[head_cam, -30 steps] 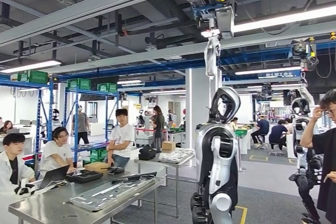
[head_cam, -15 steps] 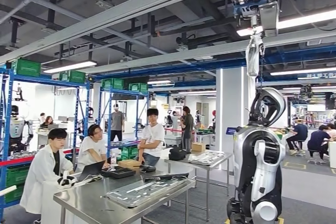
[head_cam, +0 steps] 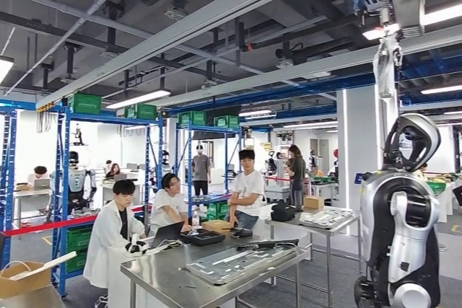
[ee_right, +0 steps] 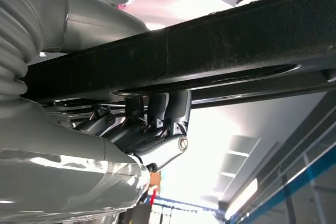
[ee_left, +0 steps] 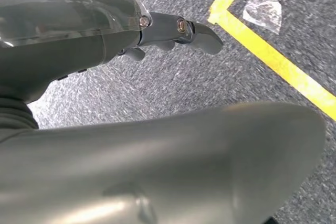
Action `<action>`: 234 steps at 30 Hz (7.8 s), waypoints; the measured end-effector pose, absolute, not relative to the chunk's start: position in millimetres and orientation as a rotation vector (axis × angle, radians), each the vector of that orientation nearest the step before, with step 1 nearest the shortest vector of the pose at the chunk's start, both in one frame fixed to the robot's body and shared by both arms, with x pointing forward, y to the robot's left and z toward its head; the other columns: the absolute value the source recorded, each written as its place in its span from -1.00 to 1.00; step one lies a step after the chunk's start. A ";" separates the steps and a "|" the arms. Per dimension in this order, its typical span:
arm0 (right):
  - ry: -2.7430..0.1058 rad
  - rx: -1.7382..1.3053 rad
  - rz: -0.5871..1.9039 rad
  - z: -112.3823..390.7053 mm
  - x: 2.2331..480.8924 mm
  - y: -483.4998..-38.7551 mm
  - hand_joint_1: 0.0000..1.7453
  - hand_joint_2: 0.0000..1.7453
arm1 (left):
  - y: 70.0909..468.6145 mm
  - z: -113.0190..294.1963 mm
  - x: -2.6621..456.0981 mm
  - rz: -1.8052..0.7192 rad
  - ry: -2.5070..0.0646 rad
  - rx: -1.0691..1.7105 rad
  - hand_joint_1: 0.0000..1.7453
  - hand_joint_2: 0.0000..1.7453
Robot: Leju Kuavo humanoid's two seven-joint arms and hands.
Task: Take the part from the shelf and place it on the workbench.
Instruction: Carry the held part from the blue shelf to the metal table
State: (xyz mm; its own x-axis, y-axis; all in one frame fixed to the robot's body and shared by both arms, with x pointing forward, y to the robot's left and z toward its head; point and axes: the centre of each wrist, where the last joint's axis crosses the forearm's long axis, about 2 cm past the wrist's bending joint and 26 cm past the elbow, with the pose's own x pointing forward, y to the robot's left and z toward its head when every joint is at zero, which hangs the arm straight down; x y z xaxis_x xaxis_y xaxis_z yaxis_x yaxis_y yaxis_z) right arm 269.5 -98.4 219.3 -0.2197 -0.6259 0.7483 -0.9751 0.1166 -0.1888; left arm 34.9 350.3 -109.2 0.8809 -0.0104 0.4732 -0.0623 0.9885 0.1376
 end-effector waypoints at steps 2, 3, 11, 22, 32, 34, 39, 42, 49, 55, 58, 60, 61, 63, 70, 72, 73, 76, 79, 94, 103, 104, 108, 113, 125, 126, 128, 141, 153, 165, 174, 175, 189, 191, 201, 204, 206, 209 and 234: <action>-1.910 1.550 0.929 220.9 270.0 -97.9 1.00 1.00 | 349.7 -109.1 36.3 0.027 -0.495 0.150 -1.00 1.00; -1.912 1.551 0.929 221.6 270.2 -97.7 1.00 1.00 | 349.5 -109.0 37.2 0.028 -0.497 0.149 -1.00 1.00; -1.920 1.553 0.933 224.6 270.7 -97.3 1.00 1.00 | 349.7 -109.1 36.5 0.027 -0.496 0.150 -1.00 1.00; -1.925 1.554 0.941 228.7 271.5 -96.3 1.00 1.00 | 350.3 -109.2 34.8 0.019 -0.494 0.157 -1.00 1.00; -1.915 1.563 0.935 230.1 272.0 -95.2 1.00 1.00 | 350.7 -108.9 37.4 0.015 -0.511 0.158 -1.00 1.00; -1.915 1.565 0.933 230.9 272.7 -95.5 1.00 1.00 | 349.8 -108.7 40.4 0.013 -0.523 0.156 -1.00 1.00; -1.914 1.566 0.931 231.1 273.2 -96.3 1.00 1.00 | 349.6 -109.0 37.7 0.008 -0.522 0.155 -1.00 1.00; -1.908 1.560 0.930 229.0 273.3 -98.1 1.00 1.00 | 349.6 -108.7 40.5 0.007 -0.528 0.156 -1.00 1.00; -1.908 1.554 0.936 229.2 274.8 -99.7 1.00 1.00 | 346.3 -108.9 41.2 0.008 -0.529 0.149 -1.00 1.00; -1.916 1.558 0.930 232.2 274.8 -97.6 1.00 1.00 | 345.7 -109.4 37.3 0.008 -0.522 0.147 -1.00 1.00; -1.909 1.556 0.923 230.0 273.4 -97.2 1.00 1.00 | 345.7 -109.2 39.5 0.008 -0.526 0.147 -1.00 1.00; -1.906 1.556 0.921 229.0 272.9 -97.2 1.00 1.00 | 345.7 -109.3 38.1 0.008 -0.523 0.147 -1.00 1.00; -1.906 1.556 0.920 228.9 272.9 -97.2 1.00 1.00 | 345.7 -109.4 37.5 0.008 -0.522 0.147 -1.00 1.00; -1.903 1.560 0.917 229.2 273.0 -97.3 1.00 1.00 | 345.2 -109.4 38.3 0.008 -0.524 0.146 -1.00 1.00; -1.896 1.570 0.912 230.1 273.5 -97.4 1.00 1.00 | 344.4 -109.4 38.3 0.008 -0.526 0.145 -1.00 1.00; -1.894 1.568 0.910 229.3 273.4 -97.8 1.00 1.00 | 344.4 -109.3 39.9 0.009 -0.529 0.145 -1.00 1.00; -1.892 1.567 0.910 228.6 273.2 -98.0 1.00 1.00 | 344.4 -109.2 40.3 0.009 -0.530 0.145 -1.00 1.00; -1.892 1.563 0.912 228.2 273.2 -98.3 1.00 1.00 | 344.4 -109.2 40.8 0.008 -0.535 0.145 -1.00 1.00; -1.898 1.561 0.917 230.0 274.3 -98.3 1.00 1.00 | 343.1 -109.2 41.8 0.008 -0.540 0.142 -1.00 1.00; -1.905 1.565 0.923 233.4 275.8 -96.6 1.00 1.00 | 341.5 -109.5 39.8 0.006 -0.537 0.139 -1.00 1.00; -1.906 1.565 0.923 233.6 275.9 -96.6 1.00 1.00 | 341.1 -109.5 41.0 0.007 -0.539 0.138 -1.00 1.00; -1.905 1.565 0.922 233.3 275.8 -96.6 1.00 1.00 | 341.1 -109.5 41.0 0.007 -0.539 0.138 -1.00 1.00; -1.907 1.565 0.925 234.0 276.2 -96.7 1.00 1.00 | 340.6 -109.4 41.6 0.007 -0.540 0.137 -1.00 1.00; -1.911 1.568 0.928 235.8 276.6 -96.4 1.00 1.00 | 339.7 -109.5 41.6 0.010 -0.541 0.133 -1.00 1.00; -1.913 1.575 0.925 236.7 275.6 -94.7 1.00 1.00 | 340.8 -109.4 41.7 0.010 -0.543 0.135 -1.00 1.00; -1.913 1.576 0.925 236.8 275.6 -94.7 1.00 1.00 | 340.7 -109.4 41.9 0.010 -0.543 0.135 -1.00 1.00; -1.913 1.576 0.925 237.0 275.6 -94.7 1.00 1.00 | 340.7 -109.5 41.2 0.010 -0.542 0.135 -1.00 1.00; -1.914 1.576 0.925 237.1 275.9 -95.2 1.00 1.00 | 339.5 -109.5 41.7 0.012 -0.545 0.133 -1.00 1.00; -1.916 1.588 0.919 238.0 274.0 -93.3 1.00 1.00 | 341.3 -109.6 39.4 0.018 -0.542 0.135 -1.00 1.00; -1.917 1.588 0.918 238.4 274.2 -93.5 1.00 1.00 | 341.8 -109.4 41.2 0.019 -0.546 0.136 -1.00 1.00; -1.920 1.588 0.921 239.4 274.8 -93.5 1.00 1.00 | 339.0 -109.6 41.1 0.020 -0.545 0.131 -1.00 1.00; -1.921 1.589 0.921 239.8 274.8 -93.4 1.00 1.00 | 338.9 -109.6 41.3 0.020 -0.546 0.130 -1.00 1.00; -1.916 1.587 0.908 238.3 268.8 -87.0 1.00 1.00 | 345.3 -109.5 36.5 0.018 -0.539 0.141 -1.00 1.00; -1.919 1.588 0.910 239.3 268.7 -86.9 1.00 1.00 | 345.6 -109.6 35.7 0.018 -0.539 0.141 -1.00 1.00; -1.921 1.592 0.909 240.4 269.1 -87.4 1.00 1.00 | 346.3 -109.3 37.9 0.017 -0.545 0.143 -1.00 1.00; -1.924 1.594 0.909 242.1 270.3 -87.6 1.00 1.00 | 346.1 -109.3 37.7 0.017 -0.544 0.142 -1.00 1.00; -1.927 1.596 0.909 243.2 270.8 -87.5 1.00 1.00 | 346.3 -109.3 38.0 0.017 -0.545 0.143 -1.00 1.00; -1.933 1.598 0.912 245.7 272.0 -86.6 1.00 1.00 | 346.6 -109.0 40.4 0.017 -0.550 0.143 -1.00 1.00; -1.928 1.617 0.826 241.1 272.8 -92.1 1.00 1.00 | 344.5 -109.4 38.2 0.011 -0.546 0.139 -1.00 1.00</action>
State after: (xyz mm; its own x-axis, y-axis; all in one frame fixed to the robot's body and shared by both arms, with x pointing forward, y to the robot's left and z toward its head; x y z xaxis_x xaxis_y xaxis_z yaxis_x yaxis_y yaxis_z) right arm 272.8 -92.1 241.1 -0.1799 -0.6885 0.7026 -0.9836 0.1162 -0.1381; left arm 38.2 344.5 -109.4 0.8550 -0.0264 0.5179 -0.0474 0.9905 0.1288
